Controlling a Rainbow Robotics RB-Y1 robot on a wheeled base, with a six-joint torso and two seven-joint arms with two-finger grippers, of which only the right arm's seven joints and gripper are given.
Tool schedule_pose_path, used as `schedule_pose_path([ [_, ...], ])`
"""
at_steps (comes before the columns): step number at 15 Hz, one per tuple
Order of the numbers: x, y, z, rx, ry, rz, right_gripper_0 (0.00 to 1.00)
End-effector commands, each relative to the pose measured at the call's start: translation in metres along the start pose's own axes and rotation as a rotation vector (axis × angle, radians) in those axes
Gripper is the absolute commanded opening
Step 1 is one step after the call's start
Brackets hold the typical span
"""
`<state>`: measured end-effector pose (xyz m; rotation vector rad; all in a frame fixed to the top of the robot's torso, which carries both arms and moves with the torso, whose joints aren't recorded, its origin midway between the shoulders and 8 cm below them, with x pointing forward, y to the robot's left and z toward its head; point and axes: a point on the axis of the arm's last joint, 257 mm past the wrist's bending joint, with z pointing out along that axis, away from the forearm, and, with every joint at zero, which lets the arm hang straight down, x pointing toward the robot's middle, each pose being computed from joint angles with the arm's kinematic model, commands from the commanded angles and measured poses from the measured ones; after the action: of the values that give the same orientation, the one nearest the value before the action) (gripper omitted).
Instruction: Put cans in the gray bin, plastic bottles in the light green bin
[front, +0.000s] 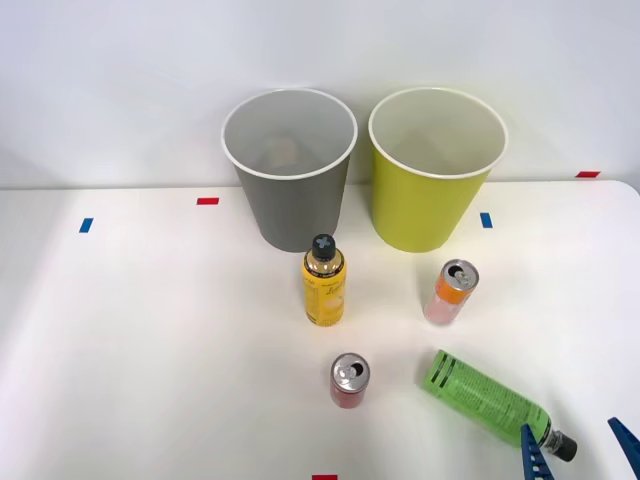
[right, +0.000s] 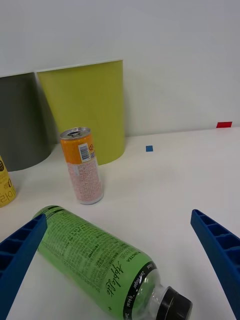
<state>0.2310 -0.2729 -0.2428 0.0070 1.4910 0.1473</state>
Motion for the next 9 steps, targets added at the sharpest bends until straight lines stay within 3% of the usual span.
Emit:
schedule_pose_path([
  [1,0.0000,0.0000,0.0000,0.000,0.000,0.000,1.00],
  [9,0.0000,0.0000,0.0000,0.000,0.000,0.000,1.00],
])
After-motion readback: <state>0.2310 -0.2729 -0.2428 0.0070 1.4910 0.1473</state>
